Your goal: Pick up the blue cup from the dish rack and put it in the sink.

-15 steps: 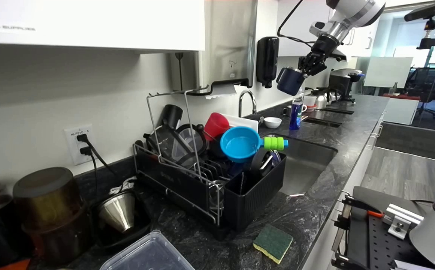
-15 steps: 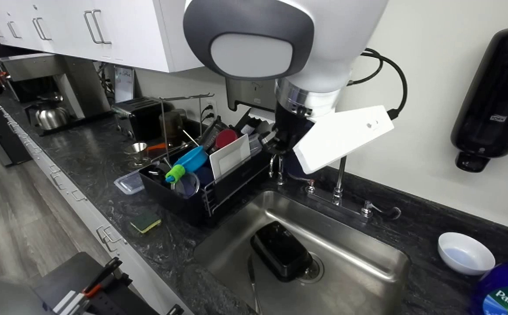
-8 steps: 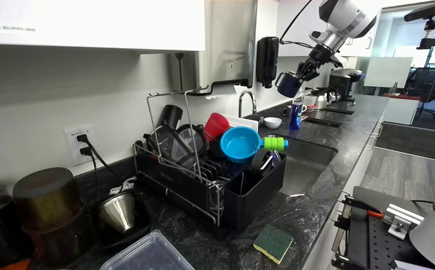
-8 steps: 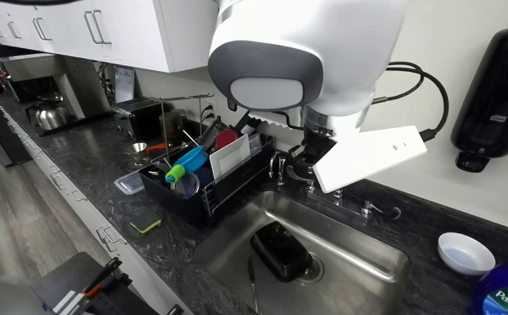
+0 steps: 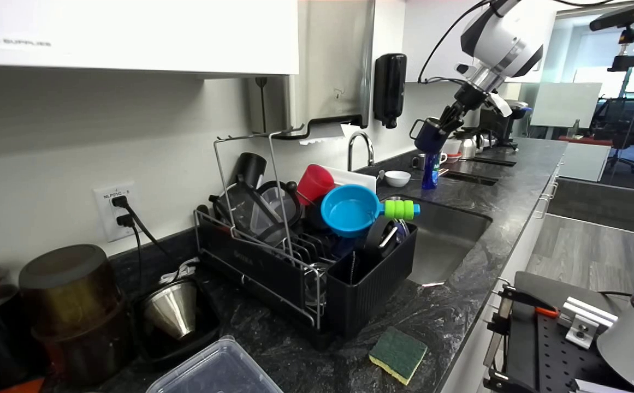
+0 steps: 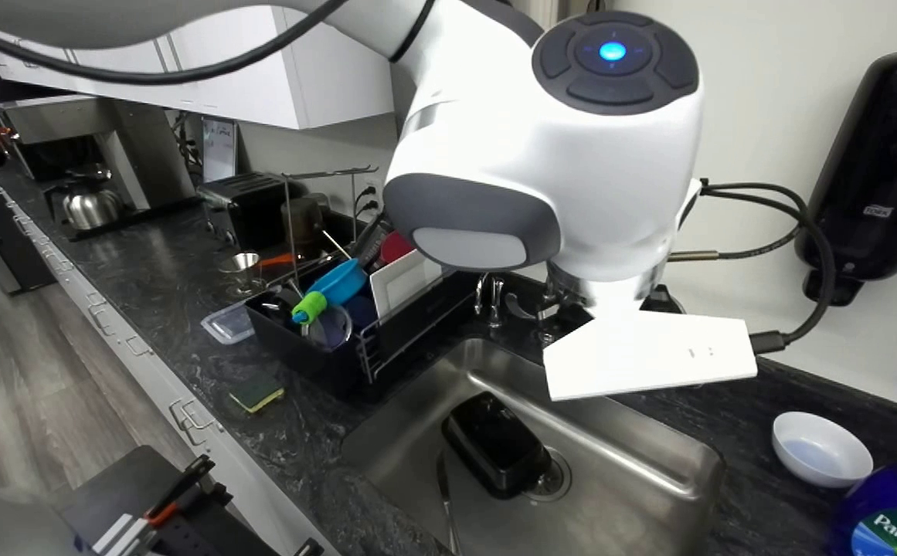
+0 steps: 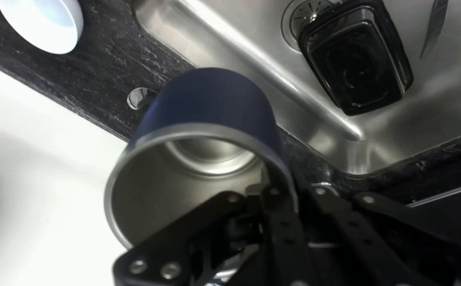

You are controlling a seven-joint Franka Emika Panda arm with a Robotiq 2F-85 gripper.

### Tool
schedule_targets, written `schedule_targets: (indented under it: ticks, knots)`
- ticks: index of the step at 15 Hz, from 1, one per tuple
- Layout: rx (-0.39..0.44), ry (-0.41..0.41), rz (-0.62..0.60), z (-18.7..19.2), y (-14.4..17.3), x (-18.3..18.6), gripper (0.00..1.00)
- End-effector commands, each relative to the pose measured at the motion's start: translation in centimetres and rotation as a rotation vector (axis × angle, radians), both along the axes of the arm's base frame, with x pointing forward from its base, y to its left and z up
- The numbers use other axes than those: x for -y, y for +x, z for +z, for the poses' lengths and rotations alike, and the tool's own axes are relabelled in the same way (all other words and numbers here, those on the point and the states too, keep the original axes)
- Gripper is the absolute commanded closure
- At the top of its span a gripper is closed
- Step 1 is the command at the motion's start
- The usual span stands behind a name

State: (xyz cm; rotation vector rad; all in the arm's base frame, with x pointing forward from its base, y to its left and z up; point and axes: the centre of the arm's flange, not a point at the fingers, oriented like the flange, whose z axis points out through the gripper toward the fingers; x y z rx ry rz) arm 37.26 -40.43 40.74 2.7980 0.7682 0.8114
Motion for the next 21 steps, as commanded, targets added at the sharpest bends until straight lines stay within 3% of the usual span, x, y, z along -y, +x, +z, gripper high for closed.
schedule_targets:
  ticks: [1,14,15,21]
  knots:
    - [-0.005,0.001,-0.082,-1.5,-0.7,-0.8,0.98]
    - [-0.141,0.034,-0.144,-5.9,-3.9,-2.7,0.98]
    - [-0.139,0.039,-0.138,-6.5,-3.4,-2.1,0.93]
    - [-0.144,0.041,-0.141,-6.5,-3.5,-2.2,0.93]
